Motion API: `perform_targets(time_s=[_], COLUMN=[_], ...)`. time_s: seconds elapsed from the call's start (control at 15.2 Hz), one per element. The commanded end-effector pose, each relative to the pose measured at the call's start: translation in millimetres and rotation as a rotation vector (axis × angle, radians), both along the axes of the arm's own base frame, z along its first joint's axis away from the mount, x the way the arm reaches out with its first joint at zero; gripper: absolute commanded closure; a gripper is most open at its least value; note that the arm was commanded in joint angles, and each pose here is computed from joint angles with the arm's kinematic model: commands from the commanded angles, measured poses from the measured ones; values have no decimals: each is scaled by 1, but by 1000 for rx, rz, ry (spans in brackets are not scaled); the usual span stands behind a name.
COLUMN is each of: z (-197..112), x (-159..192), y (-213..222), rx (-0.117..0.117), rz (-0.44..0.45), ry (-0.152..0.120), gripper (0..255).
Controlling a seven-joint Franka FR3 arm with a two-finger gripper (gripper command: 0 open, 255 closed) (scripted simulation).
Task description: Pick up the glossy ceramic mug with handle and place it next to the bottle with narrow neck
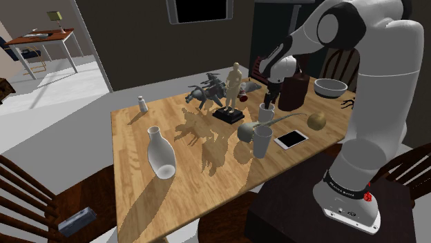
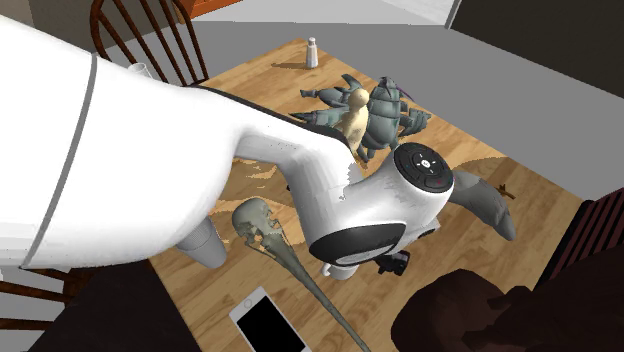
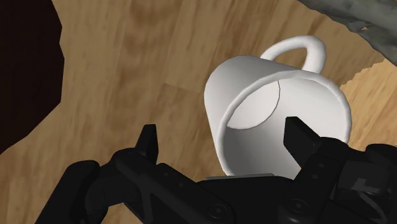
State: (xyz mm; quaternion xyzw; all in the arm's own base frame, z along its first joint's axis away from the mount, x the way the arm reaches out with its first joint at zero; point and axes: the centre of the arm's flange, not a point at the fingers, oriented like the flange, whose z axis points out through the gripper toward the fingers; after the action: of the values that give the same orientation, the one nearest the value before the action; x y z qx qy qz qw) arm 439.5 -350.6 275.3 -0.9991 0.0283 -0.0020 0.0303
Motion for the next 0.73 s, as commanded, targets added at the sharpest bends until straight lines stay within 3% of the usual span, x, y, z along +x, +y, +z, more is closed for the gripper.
perform_targets(time_s=[0.0, 0.59, 0.66], z=[-10, -18, -18], x=[0, 0, 0], y=[0, 1, 1], rx=[0, 0, 0], rz=[0, 0, 0], ry=[0, 0, 0], gripper=[0, 0, 255])
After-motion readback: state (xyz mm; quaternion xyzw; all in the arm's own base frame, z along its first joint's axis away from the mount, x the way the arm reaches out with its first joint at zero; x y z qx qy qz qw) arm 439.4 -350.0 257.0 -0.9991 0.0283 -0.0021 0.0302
